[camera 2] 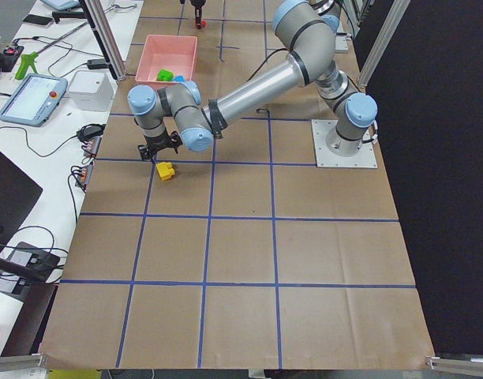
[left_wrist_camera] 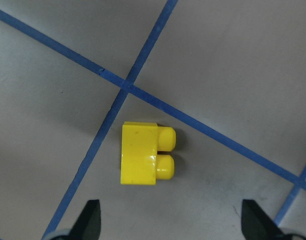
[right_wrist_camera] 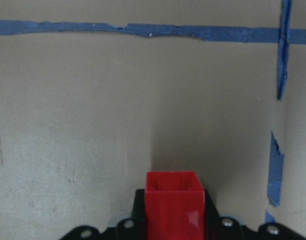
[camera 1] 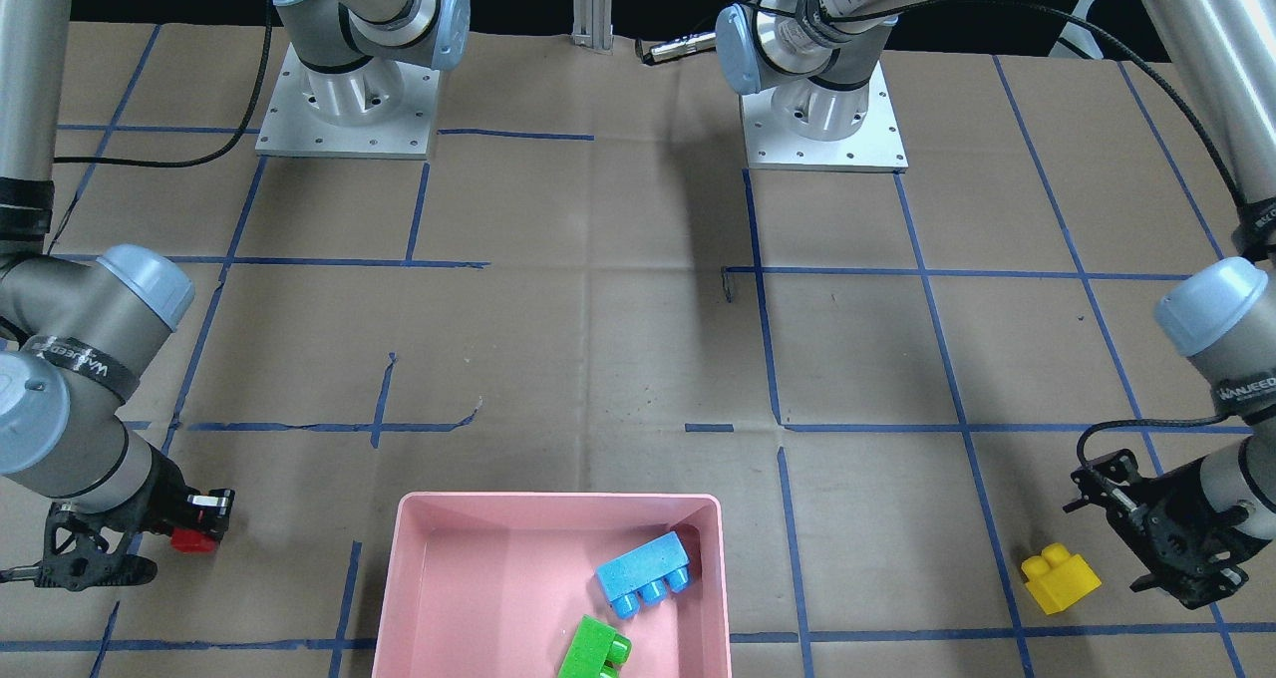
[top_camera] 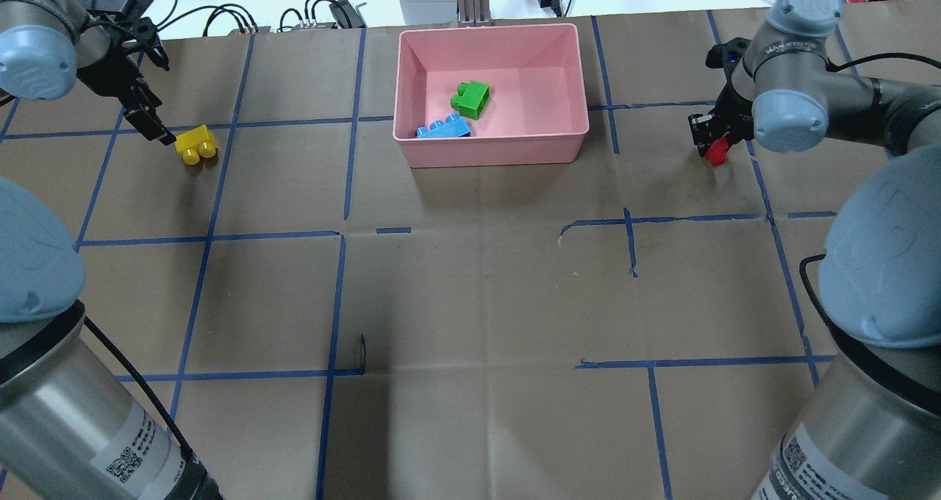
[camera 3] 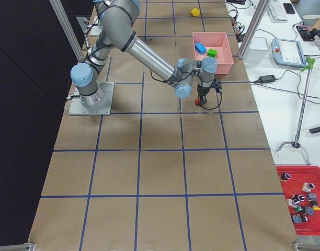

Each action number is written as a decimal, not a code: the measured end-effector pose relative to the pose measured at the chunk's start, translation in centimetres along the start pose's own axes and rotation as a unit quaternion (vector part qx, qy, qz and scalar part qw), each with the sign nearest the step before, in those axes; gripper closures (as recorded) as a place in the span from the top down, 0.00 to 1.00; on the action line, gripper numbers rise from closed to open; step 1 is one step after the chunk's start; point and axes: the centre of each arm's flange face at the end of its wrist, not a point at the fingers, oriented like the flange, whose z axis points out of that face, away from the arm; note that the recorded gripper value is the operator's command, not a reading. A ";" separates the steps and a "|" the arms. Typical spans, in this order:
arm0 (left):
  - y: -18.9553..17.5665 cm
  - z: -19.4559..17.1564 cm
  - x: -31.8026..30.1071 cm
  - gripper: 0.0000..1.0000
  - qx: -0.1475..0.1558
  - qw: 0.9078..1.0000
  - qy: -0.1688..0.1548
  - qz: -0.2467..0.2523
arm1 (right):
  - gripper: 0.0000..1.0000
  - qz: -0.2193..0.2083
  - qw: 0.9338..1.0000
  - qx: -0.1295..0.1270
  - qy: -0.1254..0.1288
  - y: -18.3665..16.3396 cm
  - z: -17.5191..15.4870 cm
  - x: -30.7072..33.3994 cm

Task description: Put all blocks into box

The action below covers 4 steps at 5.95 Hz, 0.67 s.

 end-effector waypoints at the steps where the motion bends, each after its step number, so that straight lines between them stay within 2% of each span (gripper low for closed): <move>1: 0.0 2.9 0.0 0.99 0.001 1.000 -0.003 -0.003 | 0.06 0.010 1.000 -0.002 0.003 0.2 -3.8 -1.0; 2: -0.2 5.3 0.0 0.99 0.001 1.000 -0.002 -0.003 | 0.06 0.026 1.000 0.003 0.004 0.5 -9.1 -4.4; 3: -0.3 6.3 -0.1 0.97 0.002 1.000 -0.003 -0.001 | 0.07 0.038 0.999 0.021 0.004 1.0 -13.6 -10.3; 4: -0.4 6.5 -0.3 0.96 0.002 1.000 -0.012 0.001 | 0.07 0.053 0.998 0.040 -0.004 2.0 -16.3 -17.0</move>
